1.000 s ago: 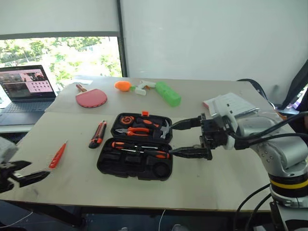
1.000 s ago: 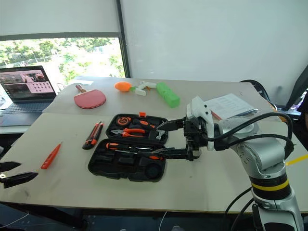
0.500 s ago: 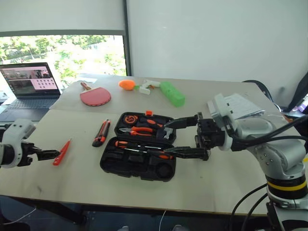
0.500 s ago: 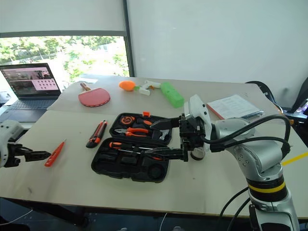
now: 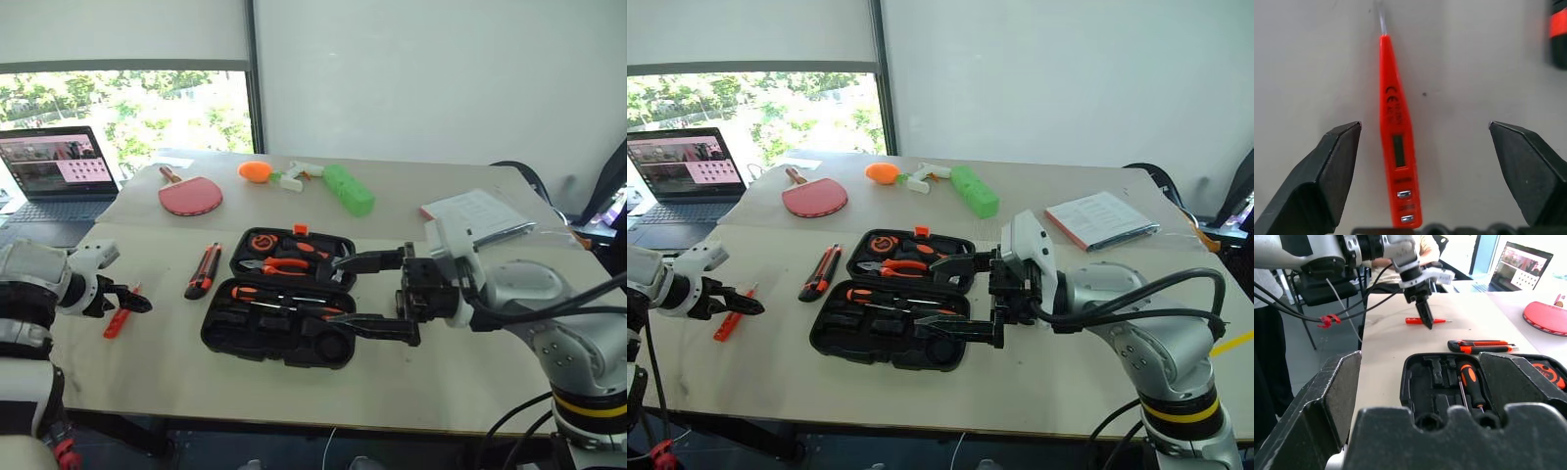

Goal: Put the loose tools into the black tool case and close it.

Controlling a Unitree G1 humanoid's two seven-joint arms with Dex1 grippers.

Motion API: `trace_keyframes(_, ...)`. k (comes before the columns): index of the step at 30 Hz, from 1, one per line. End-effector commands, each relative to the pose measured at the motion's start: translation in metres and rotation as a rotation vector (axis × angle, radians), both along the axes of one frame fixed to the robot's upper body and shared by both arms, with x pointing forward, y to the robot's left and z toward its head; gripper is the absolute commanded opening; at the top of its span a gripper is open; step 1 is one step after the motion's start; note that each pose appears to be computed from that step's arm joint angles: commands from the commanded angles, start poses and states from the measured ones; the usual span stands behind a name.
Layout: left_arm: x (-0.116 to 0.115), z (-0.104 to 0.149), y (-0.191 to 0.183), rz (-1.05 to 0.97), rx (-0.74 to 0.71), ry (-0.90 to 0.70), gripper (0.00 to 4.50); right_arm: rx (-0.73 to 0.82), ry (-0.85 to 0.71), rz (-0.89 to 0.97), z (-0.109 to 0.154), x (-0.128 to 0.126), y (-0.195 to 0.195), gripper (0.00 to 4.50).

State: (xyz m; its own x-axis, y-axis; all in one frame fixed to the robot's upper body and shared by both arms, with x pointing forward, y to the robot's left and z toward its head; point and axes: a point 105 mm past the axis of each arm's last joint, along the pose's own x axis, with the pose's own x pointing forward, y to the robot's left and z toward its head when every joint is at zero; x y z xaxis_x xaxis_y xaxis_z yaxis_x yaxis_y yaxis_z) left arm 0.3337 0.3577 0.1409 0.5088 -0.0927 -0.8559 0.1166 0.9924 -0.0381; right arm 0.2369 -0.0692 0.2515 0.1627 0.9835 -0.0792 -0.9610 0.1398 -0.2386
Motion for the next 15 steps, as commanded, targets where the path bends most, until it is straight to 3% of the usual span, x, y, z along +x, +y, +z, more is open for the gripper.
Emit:
trace_keyframes(1, 0.003, 0.0, -0.002, -0.006, -0.021, 0.024, 2.86, 0.017, -0.042, -0.002, 0.01, -0.006, 0.0, 4.5)
trace_keyframes(7, 0.005, -0.01, -0.012, -0.045, -0.035, 0.076, 0.56, 0.025, -0.043, -0.008, 0.011, -0.006, 0.002, 4.5)
trace_keyframes(11, 0.007, -0.008, -0.008, -0.033, -0.025, 0.059, 0.41, 0.013, -0.037, -0.026, 0.009, -0.005, -0.001, 4.5)
trace_keyframes(13, 0.019, 0.006, -0.006, -0.088, 0.033, -0.032, 0.41, -0.003, -0.038, -0.05, 0.007, -0.003, -0.006, 4.5)
trace_keyframes(15, 0.042, 0.037, -0.022, -0.295, 0.114, -0.191, 0.41, -0.024, -0.012, -0.085, 0.001, 0.0, -0.013, 4.5)
